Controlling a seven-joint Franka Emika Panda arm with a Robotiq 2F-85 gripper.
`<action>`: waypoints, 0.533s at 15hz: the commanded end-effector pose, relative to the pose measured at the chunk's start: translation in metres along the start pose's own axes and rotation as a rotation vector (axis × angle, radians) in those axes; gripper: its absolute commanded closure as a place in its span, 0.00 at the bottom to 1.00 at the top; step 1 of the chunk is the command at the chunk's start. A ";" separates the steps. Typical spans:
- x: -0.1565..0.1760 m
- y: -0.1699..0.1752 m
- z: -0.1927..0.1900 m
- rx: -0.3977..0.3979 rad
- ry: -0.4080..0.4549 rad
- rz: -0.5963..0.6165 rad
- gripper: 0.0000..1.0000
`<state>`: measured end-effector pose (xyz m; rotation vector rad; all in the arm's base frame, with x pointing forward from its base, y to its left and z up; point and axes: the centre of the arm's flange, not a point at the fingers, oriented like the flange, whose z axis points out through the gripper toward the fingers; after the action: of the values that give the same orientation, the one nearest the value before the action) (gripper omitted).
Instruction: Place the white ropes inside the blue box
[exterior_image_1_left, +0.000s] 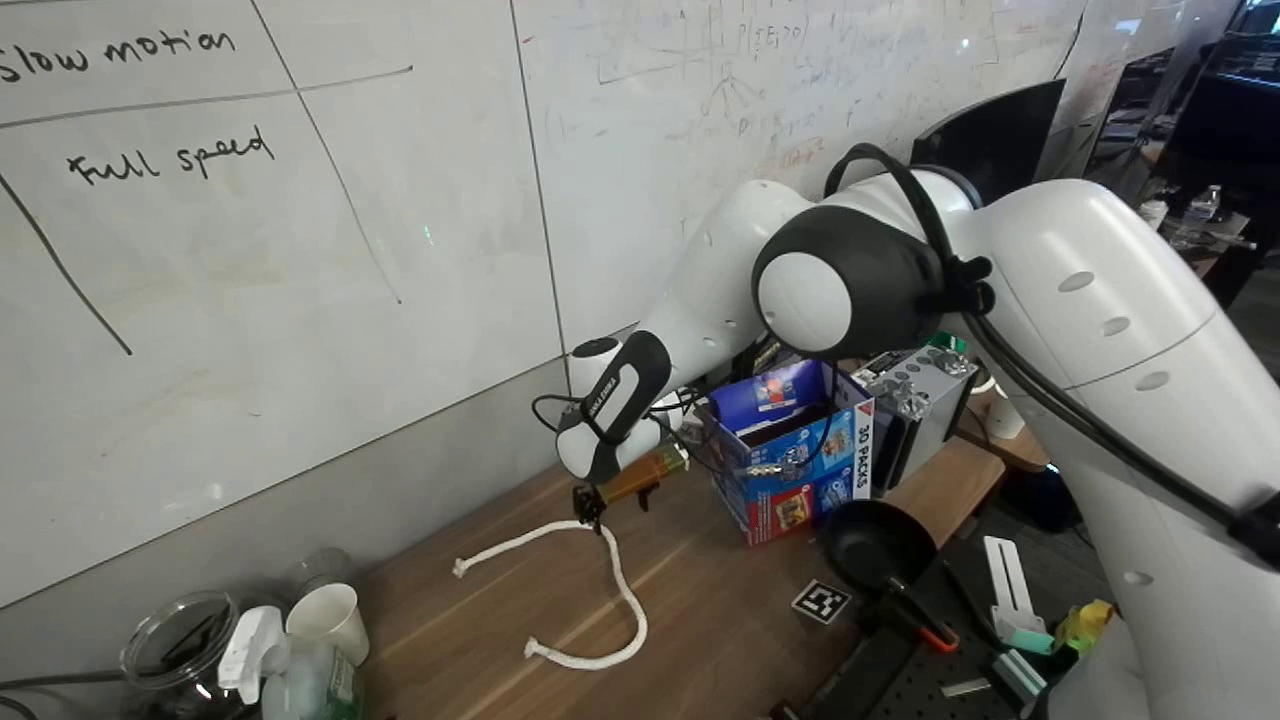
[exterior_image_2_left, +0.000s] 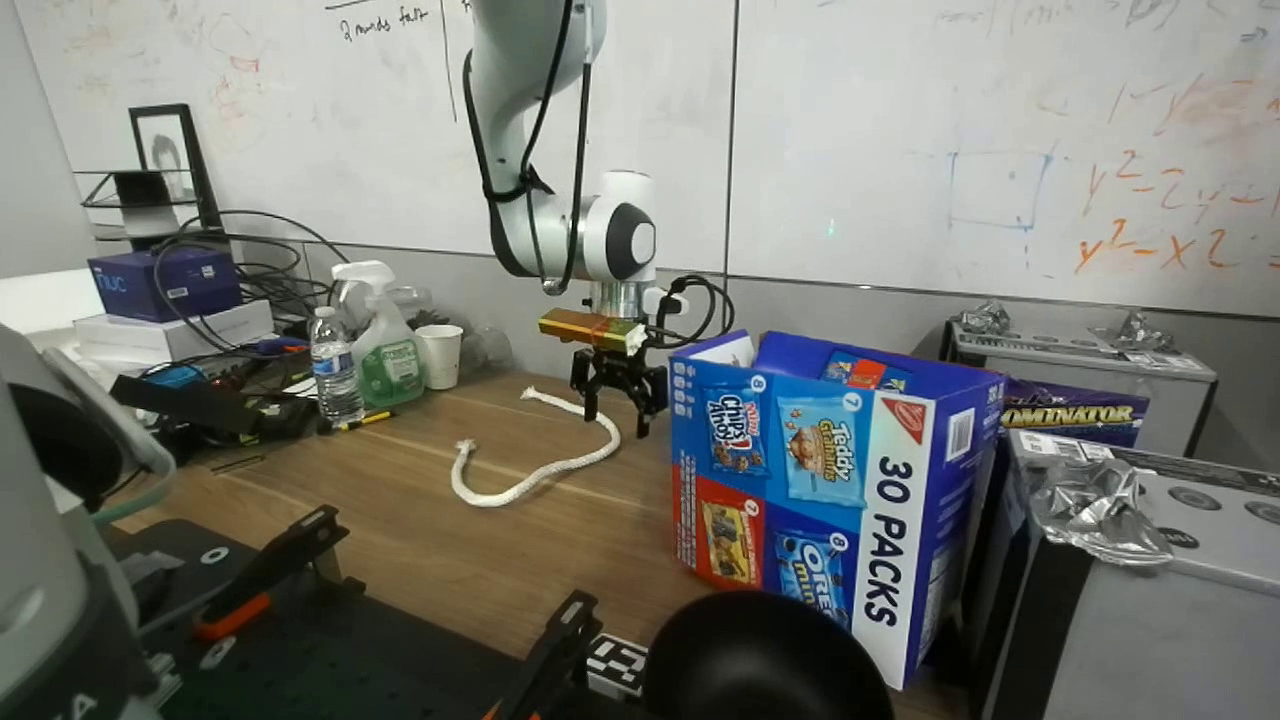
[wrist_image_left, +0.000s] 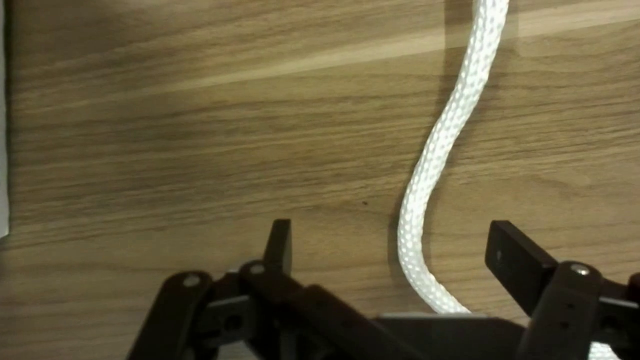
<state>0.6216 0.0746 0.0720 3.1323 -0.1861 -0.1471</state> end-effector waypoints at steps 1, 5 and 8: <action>0.001 -0.009 0.008 0.012 0.015 -0.002 0.00; -0.004 -0.012 0.018 0.014 0.027 0.014 0.00; -0.007 -0.014 0.027 0.020 0.053 0.034 0.00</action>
<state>0.6155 0.0843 0.0519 3.1367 -0.1913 -0.1242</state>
